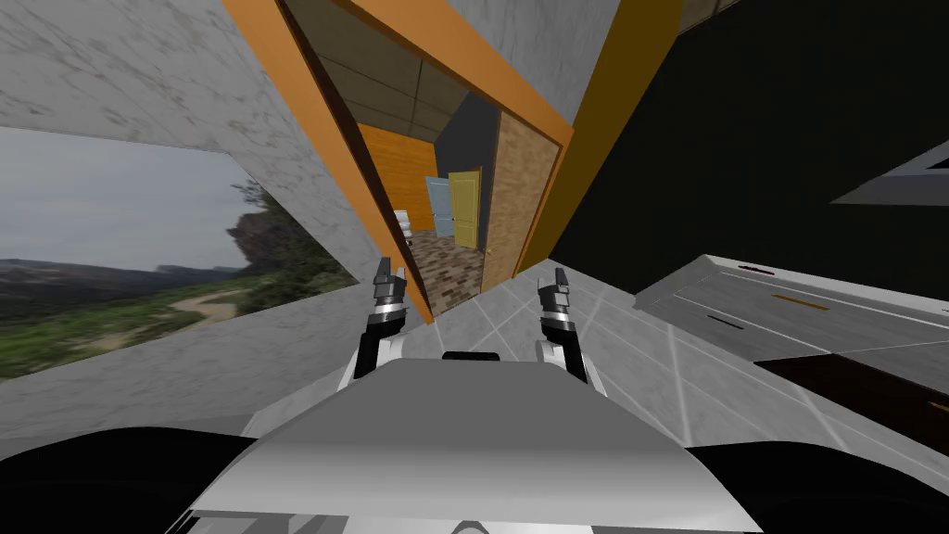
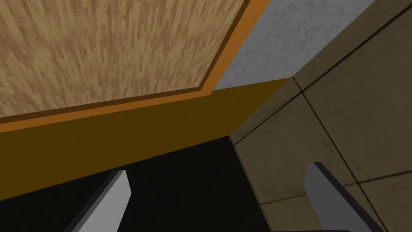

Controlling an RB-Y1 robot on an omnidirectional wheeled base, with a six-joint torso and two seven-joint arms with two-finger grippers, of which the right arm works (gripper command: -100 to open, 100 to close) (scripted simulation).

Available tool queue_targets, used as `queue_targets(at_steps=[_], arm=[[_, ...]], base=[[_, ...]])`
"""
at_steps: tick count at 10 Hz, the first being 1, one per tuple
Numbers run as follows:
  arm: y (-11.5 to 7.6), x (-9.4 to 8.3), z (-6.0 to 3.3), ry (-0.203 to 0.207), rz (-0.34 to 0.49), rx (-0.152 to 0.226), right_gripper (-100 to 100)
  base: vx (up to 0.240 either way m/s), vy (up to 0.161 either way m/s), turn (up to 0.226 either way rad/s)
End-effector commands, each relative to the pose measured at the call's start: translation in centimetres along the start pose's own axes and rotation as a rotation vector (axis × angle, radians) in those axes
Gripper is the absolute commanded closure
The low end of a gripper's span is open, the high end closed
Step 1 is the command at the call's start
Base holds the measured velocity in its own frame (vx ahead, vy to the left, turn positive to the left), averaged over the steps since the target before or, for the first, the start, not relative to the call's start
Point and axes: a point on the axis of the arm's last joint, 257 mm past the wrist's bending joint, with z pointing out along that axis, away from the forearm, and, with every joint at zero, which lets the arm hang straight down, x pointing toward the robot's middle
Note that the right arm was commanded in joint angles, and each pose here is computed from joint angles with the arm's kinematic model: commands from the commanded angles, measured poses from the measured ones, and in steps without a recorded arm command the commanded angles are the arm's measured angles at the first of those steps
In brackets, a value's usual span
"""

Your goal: Push the door open

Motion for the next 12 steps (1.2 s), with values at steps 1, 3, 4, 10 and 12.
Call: queue_targets(at_steps=[1,3,4,10,12], arm=[[-0.9,0.3,-0.03,0.009,0.008,0.01,-100],[-2.0,0.8,-0.08,0.018,0.018,0.022,-100],[-2.8,1.1,-0.13,0.026,0.026,0.032,-100],[-6.8,2.8,-0.52,0.06,0.062,0.079,-100],[-8.2,3.3,-0.7,0.071,0.073,0.095,-100]], base=[[0.17,-0.009,0.046],[0.102,-0.052,0.077],[0.117,-0.055,0.063],[0.104,-0.064,0.068],[0.096,-0.048,0.066]])
